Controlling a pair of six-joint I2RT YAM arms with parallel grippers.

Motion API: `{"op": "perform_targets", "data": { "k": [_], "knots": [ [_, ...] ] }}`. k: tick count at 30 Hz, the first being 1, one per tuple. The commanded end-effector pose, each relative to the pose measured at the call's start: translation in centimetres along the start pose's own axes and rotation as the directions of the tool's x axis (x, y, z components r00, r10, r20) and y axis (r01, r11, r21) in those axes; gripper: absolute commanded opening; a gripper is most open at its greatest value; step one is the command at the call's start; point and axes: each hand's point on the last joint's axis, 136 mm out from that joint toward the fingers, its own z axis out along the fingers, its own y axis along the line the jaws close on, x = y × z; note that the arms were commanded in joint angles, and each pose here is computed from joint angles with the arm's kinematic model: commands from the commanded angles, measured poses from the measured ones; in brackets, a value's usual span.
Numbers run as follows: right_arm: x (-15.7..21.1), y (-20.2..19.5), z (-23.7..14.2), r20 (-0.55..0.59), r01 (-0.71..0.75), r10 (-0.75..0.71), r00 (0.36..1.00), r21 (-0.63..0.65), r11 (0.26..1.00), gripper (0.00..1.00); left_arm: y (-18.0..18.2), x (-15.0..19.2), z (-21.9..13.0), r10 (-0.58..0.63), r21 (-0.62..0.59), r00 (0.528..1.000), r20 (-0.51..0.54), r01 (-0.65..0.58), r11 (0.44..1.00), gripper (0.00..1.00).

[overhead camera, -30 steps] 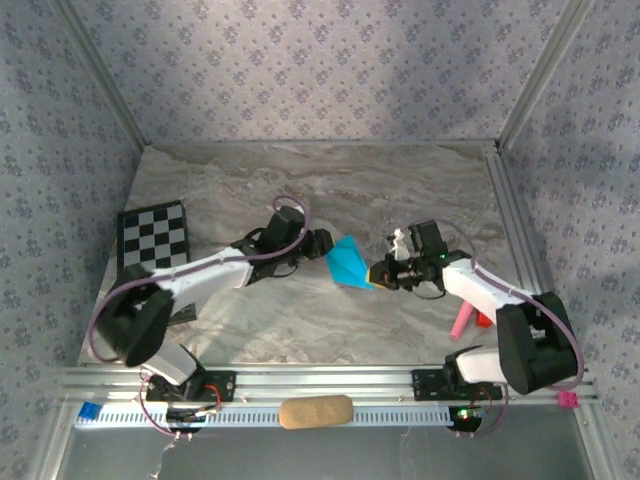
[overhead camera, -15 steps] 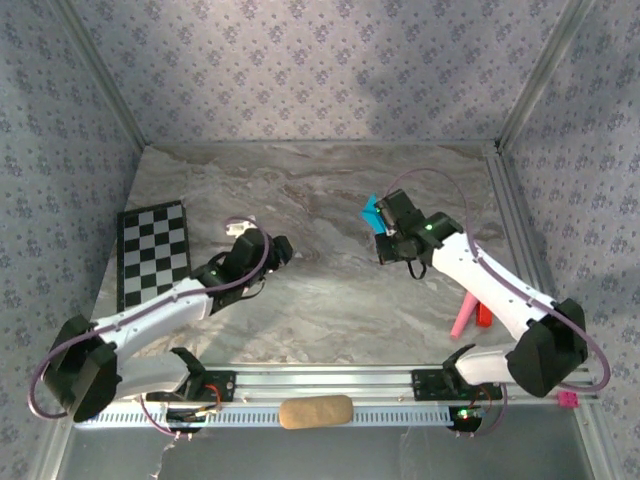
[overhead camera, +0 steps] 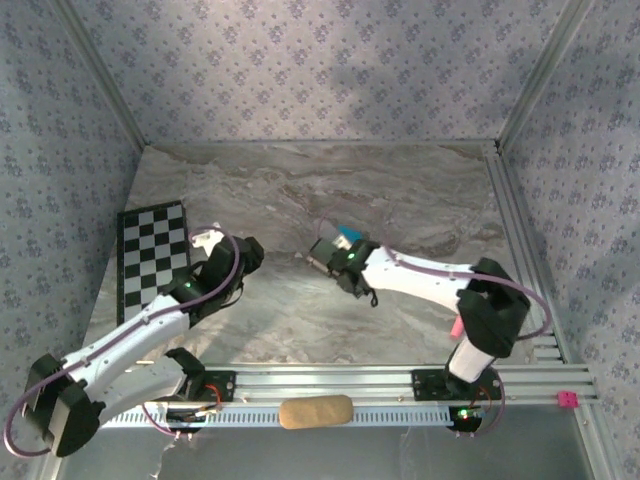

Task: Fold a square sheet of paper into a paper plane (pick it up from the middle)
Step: Turn over the paper at the center of the table.

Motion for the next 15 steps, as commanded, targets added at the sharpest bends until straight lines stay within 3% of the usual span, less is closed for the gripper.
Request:
{"op": "perform_targets", "data": {
  "k": [1, 4, 7, 8, 12, 13, 15],
  "knots": [
    [-1.5, 4.2, -1.0, 0.027, 0.098, -0.096, 0.995, -0.133, 0.986, 0.05, 1.8, -1.1, -0.8, -0.021, -0.047, 0.999, 0.046, 0.023, 0.999, 0.56],
    [-2.6, 7.9, -2.0, 0.077, 0.089, -0.068, 0.995, -0.318, 0.944, 0.13, 2.1, -1.4, -1.1, -0.030, -0.045, 0.998, 0.055, 0.032, 0.998, 0.56],
    [-3.5, 9.8, -2.9, 0.061, 0.013, 0.019, 0.998, -0.488, 0.873, 0.31, 2.2, -1.3, -1.0, -0.028, -0.044, 0.999, 0.046, 0.030, 0.999, 0.56],
    [-3.7, 9.9, -3.0, 0.040, -0.023, 0.053, 0.998, -0.534, 0.845, 0.33, 2.1, -1.2, -1.0, -0.028, -0.041, 0.999, 0.038, 0.030, 0.999, 0.56],
    [-4.0, 9.2, -3.0, -0.036, -0.173, 0.219, 0.975, -0.742, 0.648, 0.42, 1.9, -0.6, -0.5, -0.023, -0.036, 1.000, 0.003, 0.023, 0.999, 0.56],
    [-4.7, 8.9, -3.4, -0.040, -0.204, 0.288, 0.957, -0.799, 0.565, 0.44, 1.7, -0.4, -0.4, -0.021, -0.028, 1.000, -0.009, 0.021, 0.999, 0.56],
    [-5.1, 7.8, -3.0, -0.093, -0.269, 0.382, 0.920, -0.856, 0.441, 0.42, 1.1, 0.0, -0.1, -0.006, -0.006, 0.999, -0.038, 0.006, 1.000, 0.56]
  ]
}}
